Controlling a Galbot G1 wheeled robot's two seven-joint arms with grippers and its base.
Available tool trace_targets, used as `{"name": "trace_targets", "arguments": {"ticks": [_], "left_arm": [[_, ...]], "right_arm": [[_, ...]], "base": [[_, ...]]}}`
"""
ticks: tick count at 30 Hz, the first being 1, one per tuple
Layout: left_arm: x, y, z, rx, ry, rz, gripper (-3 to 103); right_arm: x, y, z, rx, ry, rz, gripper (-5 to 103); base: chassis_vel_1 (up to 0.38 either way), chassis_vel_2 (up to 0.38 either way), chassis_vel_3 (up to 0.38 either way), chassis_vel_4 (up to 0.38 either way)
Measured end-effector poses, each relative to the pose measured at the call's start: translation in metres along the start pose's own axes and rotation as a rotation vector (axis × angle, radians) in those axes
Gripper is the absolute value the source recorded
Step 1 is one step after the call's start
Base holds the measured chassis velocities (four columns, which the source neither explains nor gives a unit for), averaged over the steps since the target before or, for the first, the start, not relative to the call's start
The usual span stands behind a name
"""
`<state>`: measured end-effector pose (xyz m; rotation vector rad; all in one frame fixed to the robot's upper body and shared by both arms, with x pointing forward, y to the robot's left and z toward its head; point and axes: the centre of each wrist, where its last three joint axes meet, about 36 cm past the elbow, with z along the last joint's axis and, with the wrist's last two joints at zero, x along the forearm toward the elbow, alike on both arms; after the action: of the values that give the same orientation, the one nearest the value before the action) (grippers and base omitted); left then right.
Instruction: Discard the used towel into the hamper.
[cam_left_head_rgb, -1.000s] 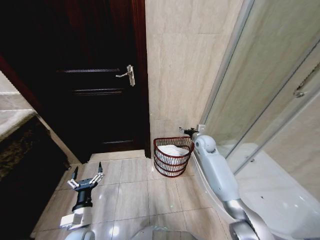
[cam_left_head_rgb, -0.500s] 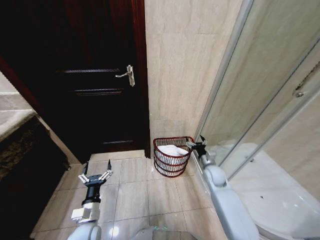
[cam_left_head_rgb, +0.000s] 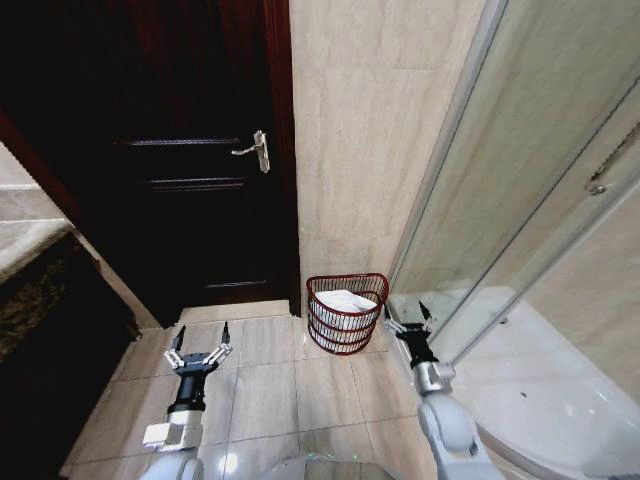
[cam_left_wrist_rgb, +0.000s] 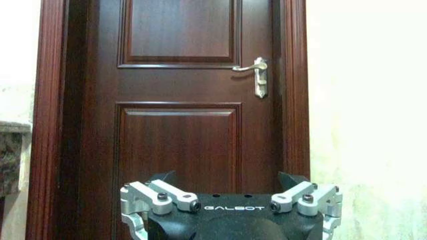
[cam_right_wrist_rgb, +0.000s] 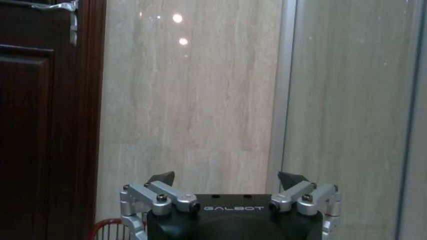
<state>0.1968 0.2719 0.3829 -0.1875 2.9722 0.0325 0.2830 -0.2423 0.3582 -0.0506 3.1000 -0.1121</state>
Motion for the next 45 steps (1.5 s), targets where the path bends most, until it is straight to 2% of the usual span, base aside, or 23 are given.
{"name": "trace_targets", "arguments": {"ticks": [10, 45], "left_arm": [[0.006, -0.002, -0.004, -0.026, -0.01, 0.024, 100], [0.006, -0.001, -0.002, -0.065, 0.003, 0.079, 100]], "right_arm": [[0.028, 0.0, 0.002, -0.008, 0.021, 0.016, 100], [0.038, 0.004, 0.021, -0.018, 0.061, 0.066, 100]], "base": [[0.005, -0.004, -0.005, 0.007], [0.07, -0.07, -0.074, 0.074]]}}
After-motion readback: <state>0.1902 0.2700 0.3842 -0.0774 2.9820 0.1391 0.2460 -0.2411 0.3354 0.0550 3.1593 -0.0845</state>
